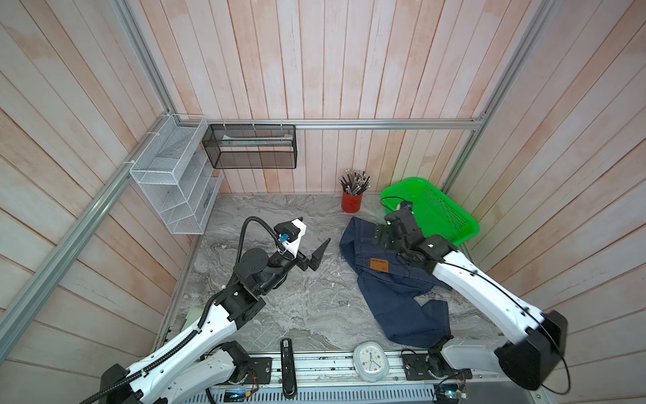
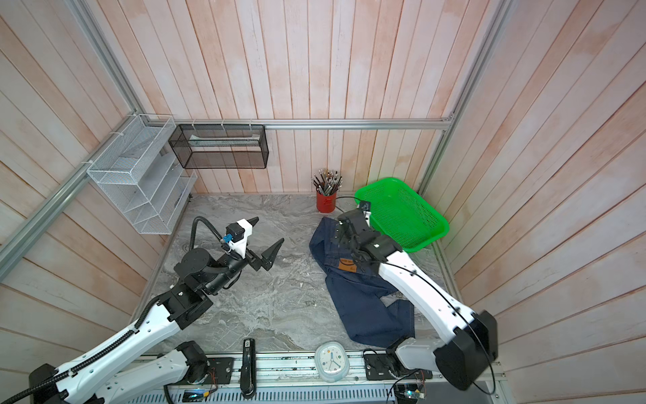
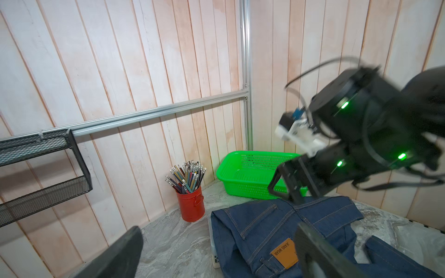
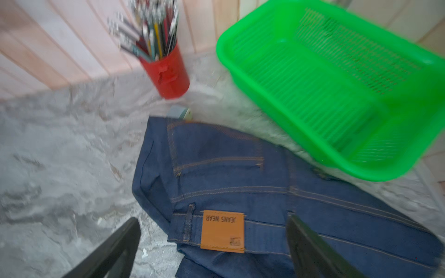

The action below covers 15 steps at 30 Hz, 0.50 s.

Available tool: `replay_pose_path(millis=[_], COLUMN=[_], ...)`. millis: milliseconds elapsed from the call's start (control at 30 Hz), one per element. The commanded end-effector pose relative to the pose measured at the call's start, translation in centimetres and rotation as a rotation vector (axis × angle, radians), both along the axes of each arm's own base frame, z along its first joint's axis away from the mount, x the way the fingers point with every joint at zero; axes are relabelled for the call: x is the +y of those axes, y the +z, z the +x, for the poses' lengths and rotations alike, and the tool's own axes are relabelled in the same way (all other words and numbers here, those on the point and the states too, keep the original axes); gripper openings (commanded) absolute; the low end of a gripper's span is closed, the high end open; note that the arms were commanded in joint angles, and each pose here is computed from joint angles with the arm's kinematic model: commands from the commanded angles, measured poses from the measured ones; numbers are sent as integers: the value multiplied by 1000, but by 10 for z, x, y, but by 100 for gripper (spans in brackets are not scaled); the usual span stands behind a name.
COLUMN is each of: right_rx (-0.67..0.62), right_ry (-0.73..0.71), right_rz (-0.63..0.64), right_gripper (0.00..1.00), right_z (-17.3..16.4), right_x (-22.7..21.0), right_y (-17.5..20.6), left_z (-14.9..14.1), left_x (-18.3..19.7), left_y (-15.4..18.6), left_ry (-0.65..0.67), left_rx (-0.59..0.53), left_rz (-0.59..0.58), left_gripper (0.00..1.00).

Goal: Fold and stack the trousers
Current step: Place the trousers at the middle-right of the table, then flatten out the trousers at the center of the table.

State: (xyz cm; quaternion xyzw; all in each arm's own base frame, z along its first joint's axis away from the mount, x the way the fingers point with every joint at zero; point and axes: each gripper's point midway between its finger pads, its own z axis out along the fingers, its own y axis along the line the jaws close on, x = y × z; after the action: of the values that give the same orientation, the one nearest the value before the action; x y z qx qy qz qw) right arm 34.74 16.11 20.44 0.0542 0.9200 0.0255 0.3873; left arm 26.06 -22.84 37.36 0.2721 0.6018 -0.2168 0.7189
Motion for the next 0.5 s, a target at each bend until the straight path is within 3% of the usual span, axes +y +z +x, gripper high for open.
replay_pose_path(millis=[0,200,467], right_rx=[143,331,398], right_ry=[137,206,214], right_rz=[-26,-81,-228], right_gripper=[94,96,96], right_z=[1,-1,18], right_x=[34,58,62], right_y=[-46,-113,-151], left_z=[-4,-13,-13], left_x=[22,40,36], left_y=[9,4,-5], left_ry=[71,113,97], left_rx=[-15,-3,25], left_rz=[-44,-44,-30], left_gripper=[100,100,100])
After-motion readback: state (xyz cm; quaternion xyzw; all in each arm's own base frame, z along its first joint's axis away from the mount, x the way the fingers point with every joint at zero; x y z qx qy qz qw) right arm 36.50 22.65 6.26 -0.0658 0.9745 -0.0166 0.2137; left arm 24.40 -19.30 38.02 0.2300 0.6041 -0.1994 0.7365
